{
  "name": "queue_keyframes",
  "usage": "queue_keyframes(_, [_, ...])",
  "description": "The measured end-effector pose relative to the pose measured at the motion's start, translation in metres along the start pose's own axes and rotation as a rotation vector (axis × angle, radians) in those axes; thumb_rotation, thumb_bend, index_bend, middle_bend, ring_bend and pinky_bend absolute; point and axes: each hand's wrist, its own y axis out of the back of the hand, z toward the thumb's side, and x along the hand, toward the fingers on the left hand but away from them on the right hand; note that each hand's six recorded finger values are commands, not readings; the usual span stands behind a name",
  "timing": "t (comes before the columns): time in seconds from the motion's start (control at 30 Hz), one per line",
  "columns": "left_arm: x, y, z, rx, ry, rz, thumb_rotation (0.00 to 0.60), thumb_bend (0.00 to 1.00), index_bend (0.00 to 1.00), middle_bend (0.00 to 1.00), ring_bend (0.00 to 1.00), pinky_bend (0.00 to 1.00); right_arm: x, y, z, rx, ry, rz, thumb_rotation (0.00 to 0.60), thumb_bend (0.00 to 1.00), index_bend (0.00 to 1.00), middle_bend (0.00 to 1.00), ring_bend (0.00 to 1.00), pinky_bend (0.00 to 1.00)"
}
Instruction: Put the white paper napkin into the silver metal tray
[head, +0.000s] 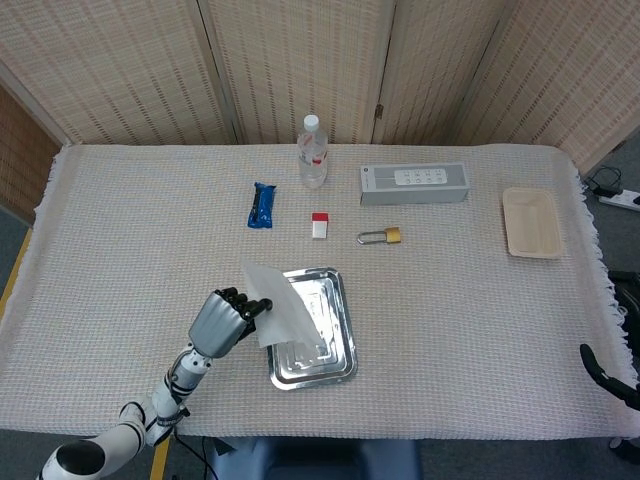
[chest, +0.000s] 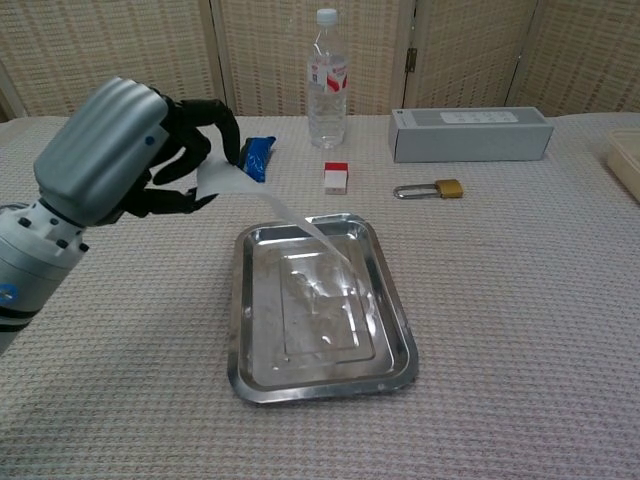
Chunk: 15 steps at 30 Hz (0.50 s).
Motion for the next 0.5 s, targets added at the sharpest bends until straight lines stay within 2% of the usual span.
queue_keyframes(0.27, [-0.026,-0.029,0.017,-0.066,0.022,-0.152,0.600,0.61,0.56,1.00,1.00,1.00,0.002,0.006,-0.002,-0.036,-0.002,-0.007,0.600,0.40,0.00,0.00,0.00,0.00])
queue_keyframes(0.5, [-0.036,-0.044,0.028,-0.083,0.021,-0.228,0.600,0.60,0.52,1.00,1.00,1.00,0.003,0.016,-0.003,-0.071,0.000,-0.030,0.600,0.40,0.00,0.00,0.00,0.00])
